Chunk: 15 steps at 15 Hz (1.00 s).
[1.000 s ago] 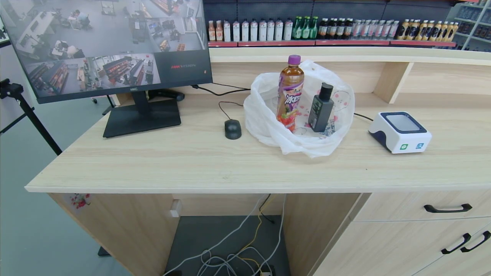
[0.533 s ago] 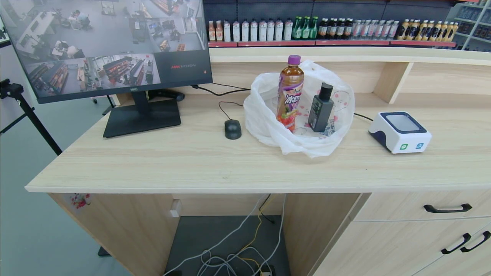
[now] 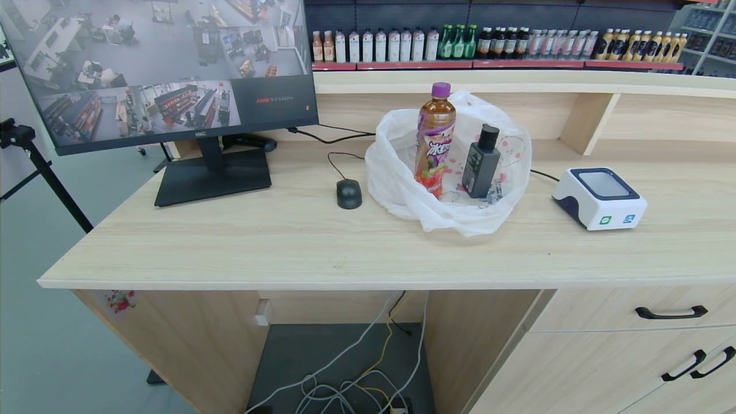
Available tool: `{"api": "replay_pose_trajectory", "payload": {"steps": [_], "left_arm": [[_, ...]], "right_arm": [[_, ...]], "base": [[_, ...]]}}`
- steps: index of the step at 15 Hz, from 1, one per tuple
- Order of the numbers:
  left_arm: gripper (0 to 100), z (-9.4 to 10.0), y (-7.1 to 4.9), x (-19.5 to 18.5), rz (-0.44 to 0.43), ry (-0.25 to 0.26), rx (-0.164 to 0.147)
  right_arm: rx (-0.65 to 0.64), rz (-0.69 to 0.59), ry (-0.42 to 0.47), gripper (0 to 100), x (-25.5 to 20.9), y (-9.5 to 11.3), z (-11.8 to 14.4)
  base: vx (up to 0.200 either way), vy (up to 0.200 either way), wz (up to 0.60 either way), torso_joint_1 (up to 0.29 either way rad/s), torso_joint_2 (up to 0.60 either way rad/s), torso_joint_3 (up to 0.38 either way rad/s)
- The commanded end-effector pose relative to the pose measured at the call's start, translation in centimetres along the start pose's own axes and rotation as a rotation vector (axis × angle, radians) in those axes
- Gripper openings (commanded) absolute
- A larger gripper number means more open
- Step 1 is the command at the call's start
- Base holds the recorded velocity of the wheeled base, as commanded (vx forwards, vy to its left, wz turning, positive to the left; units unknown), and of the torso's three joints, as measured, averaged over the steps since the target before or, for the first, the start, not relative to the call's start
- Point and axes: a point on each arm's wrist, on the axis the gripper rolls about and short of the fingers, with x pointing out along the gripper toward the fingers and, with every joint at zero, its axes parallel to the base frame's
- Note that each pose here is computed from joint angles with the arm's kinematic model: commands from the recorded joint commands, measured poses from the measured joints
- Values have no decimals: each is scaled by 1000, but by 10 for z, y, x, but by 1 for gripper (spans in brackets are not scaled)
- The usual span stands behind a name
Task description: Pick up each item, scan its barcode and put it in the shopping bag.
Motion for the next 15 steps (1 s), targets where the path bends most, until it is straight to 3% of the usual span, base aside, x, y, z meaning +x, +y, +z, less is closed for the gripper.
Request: {"api": "replay_pose_trajectory", "payload": {"steps": [1, 4, 15], "left_arm": [[100, 0, 0, 0, 0, 0, 0], [100, 0, 0, 0, 0, 0, 0], [100, 0, 0, 0, 0, 3, -4]], "right_arm": [[14, 1, 1, 100, 0, 0, 0], [30, 1, 3, 100, 0, 0, -1], [2, 1, 1, 100, 0, 0, 0]], "base": [[0, 0, 0, 0, 0, 0], [0, 0, 0, 0, 0, 0], [0, -200, 0, 5, 2, 1]]}}
